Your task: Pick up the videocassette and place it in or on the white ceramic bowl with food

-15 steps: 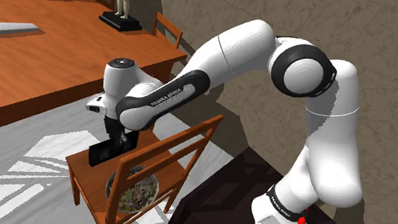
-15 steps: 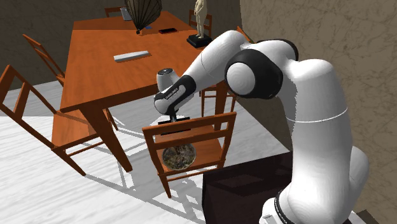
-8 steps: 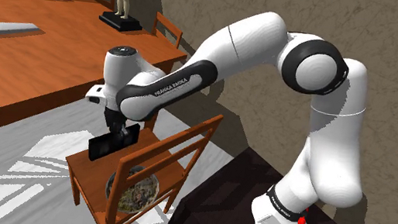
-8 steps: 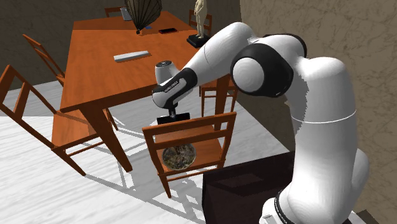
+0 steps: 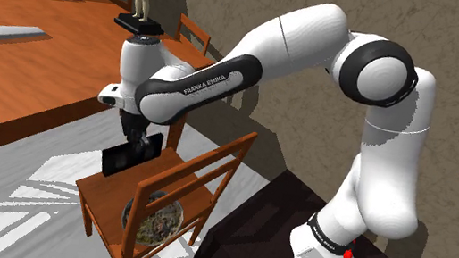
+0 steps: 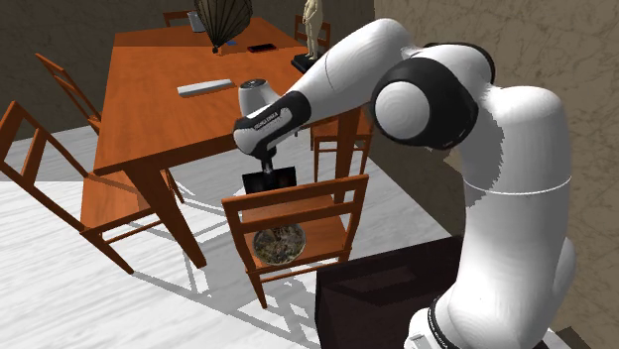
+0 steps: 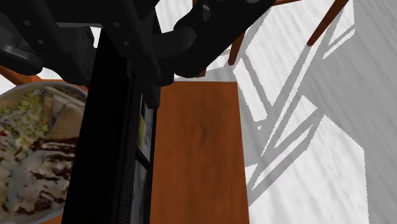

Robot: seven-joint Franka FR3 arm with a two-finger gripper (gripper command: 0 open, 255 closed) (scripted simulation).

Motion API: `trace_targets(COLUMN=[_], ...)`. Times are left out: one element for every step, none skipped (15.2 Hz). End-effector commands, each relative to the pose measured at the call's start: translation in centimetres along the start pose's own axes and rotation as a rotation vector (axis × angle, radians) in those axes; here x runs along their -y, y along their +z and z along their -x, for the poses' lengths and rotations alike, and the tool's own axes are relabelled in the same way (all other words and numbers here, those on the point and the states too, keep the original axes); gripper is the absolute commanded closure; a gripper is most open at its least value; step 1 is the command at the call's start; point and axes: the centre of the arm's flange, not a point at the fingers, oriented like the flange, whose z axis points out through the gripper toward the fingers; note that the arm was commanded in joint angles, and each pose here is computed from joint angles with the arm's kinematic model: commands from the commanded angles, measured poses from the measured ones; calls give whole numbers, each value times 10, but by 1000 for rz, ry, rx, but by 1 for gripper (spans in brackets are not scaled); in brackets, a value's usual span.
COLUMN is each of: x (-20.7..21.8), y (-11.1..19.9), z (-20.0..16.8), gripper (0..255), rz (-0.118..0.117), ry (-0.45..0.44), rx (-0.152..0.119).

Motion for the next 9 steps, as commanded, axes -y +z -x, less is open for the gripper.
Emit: trace_targets(x=[0,13,26,39,52,65,78,91,104], y=[-8,-10,-12,-14,-16,-17,-19,-21,-23], z=[1,-1,-3,-5,-7,-9,-11,-13,-15], gripper=[255,255,255,255,255,255,255,255,255], rz=[0,0,0,0,0,0,0,0,0], ry=[0,0,0,0,0,0,0,0,0], rx=[0,0,0,0,0,0,0,0,0])
